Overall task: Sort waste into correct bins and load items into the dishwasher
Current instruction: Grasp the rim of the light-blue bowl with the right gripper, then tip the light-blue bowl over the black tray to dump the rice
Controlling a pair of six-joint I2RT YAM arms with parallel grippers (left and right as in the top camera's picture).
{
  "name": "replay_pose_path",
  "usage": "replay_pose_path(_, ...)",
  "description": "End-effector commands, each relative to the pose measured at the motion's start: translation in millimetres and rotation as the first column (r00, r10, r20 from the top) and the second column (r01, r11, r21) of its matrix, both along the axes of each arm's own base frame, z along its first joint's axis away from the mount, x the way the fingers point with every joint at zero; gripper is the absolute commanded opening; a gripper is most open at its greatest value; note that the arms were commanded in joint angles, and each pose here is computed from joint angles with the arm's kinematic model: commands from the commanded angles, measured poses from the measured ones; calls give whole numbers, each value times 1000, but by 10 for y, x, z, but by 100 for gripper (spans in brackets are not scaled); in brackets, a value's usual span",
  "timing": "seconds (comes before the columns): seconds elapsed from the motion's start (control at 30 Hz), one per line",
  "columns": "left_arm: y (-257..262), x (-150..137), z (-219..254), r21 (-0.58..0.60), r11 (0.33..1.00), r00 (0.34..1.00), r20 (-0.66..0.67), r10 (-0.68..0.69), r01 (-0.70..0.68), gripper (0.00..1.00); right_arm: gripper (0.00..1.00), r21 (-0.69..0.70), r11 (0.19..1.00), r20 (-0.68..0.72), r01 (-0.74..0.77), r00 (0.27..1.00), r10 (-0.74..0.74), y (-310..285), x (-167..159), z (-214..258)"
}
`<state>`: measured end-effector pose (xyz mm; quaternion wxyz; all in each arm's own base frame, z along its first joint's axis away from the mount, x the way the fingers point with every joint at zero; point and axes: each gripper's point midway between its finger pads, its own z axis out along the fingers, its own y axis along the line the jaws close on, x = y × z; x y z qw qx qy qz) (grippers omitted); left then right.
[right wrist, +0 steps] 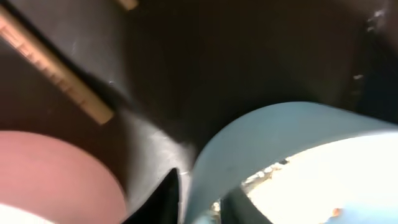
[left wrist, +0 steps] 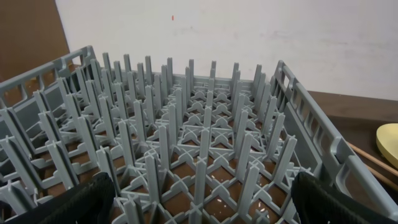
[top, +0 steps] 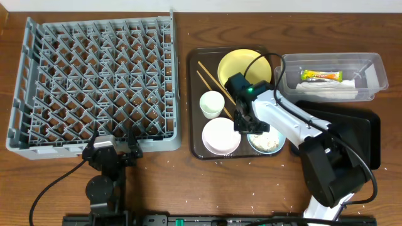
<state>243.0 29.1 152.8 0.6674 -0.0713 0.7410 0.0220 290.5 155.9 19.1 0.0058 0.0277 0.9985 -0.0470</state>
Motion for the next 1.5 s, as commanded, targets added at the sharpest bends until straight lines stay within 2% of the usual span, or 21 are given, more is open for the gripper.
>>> replay_pose_path(0.0, 36, -13, -166, 4, 1000, 999, -50, 19, -19, 92, 4, -18, 996, -15, -83, 996, 82, 20, -59, -22)
replay_pose_path(0.07, 36, -13, -166, 4, 1000, 999, -50, 19, -19, 92, 1, -20, 994, -20, -108, 994, 108, 56, -90, -21)
replay_pose_path(0.47, 36, -13, -166, 4, 1000, 999, -50, 19, -19, 92, 1, 8, 982, -61, -189, 980, 189, 136, -181, 111)
replay_pose_path(0.7, 36, -13, -167, 4, 1000, 999, -50, 19, -19, 92, 1, 136, 957, 98, -257, 965, 245, 165, -1, 810)
replay_pose_path(0.83, 36, -13, -166, 4, 1000, 999, -50, 19, -19, 92, 1, 233, 943, 198, -238, 961, 194, -44, 97, 1209)
replay_pose_path(1.03, 35, -13, -167, 4, 1000, 999, -50, 19, -18, 92, 1, 310, 938, 268, -154, 961, 70, -570, 152, 1443)
replay_pose_path(1.23, 36, -13, -166, 4, 1000, 999, -50, 19, -19, 92, 1, 514, 844, 310, -151, 951, -18, -842, 169, 1360)
replay_pose_path(1.3, 36, -13, -167, 4, 1000, 999, -50, 19, -19, 92, 1, 622, 766, 339, -161, 937, -79, -940, 202, 1320)
replay_pose_path(1.47, 36, -13, -166, 4, 1000, 999, -50, 19, -19, 92, 1, 782, 574, 427, -243, 880, -210, -1108, 223, 1362)
